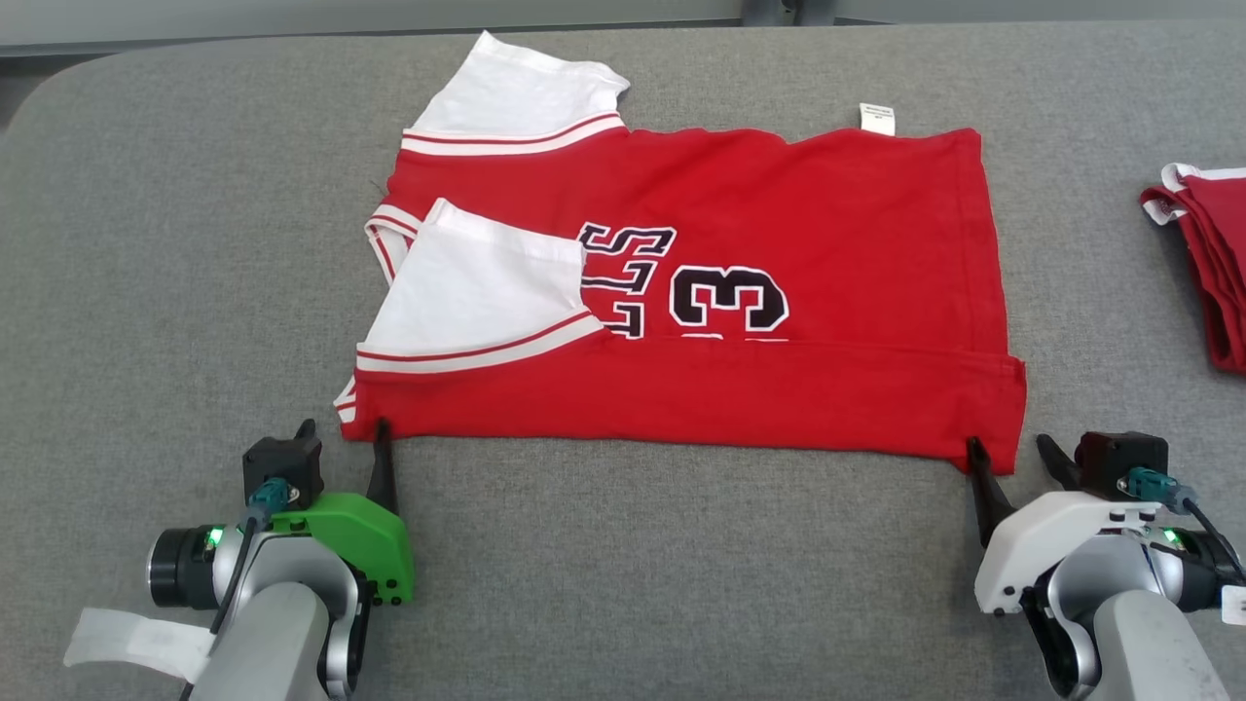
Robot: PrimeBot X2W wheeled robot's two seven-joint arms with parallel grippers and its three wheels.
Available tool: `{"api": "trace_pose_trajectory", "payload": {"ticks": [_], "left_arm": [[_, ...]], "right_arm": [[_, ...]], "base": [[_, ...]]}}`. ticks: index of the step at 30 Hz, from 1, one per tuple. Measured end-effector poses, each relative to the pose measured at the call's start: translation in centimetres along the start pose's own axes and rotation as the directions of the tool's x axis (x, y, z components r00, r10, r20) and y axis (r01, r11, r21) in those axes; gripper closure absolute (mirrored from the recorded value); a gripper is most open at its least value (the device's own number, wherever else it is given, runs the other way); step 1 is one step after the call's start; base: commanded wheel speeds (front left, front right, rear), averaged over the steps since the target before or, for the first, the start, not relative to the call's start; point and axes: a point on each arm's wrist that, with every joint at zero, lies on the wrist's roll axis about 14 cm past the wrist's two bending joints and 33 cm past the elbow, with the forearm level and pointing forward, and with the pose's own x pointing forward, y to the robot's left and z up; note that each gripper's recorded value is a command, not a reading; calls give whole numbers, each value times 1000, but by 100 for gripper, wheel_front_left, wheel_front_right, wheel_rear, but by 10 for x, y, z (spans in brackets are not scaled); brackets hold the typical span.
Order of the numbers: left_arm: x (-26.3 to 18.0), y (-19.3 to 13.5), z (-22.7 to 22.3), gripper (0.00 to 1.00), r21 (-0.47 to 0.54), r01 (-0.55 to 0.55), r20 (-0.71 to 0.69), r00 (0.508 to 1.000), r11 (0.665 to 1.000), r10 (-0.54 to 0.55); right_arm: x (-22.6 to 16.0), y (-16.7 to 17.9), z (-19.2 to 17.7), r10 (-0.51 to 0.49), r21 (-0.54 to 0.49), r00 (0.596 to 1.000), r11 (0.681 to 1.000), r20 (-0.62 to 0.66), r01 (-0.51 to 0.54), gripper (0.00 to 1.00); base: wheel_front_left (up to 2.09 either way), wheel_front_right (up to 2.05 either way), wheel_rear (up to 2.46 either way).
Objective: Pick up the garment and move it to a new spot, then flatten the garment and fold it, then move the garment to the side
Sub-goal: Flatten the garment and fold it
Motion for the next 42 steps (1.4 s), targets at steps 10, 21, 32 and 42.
{"api": "trace_pose_trajectory", "payload": {"ticks": [10,21,32,42], "left_arm": [[7,-8,-13,100,-33,19,-63,998,999,-21],[1,-11,-2,100,-95,16,-10,1000,995,-17],[-37,-18,-2,100,-133,32,39,999,991,-27],[-80,-40,-31,100,-173,60,-39,997,983,-67]], "right_arm": [[13,25,-7,77,-14,995,997,-60,-78,70],[3,25,4,79,-15,996,997,-32,-80,100],[-38,-6,13,-1,-13,1000,1000,-10,1,100],[-70,-18,6,-32,0,999,999,-43,32,100]], "base": [[0,0,0],[0,0,0],[0,0,0],[0,0,0]]}}
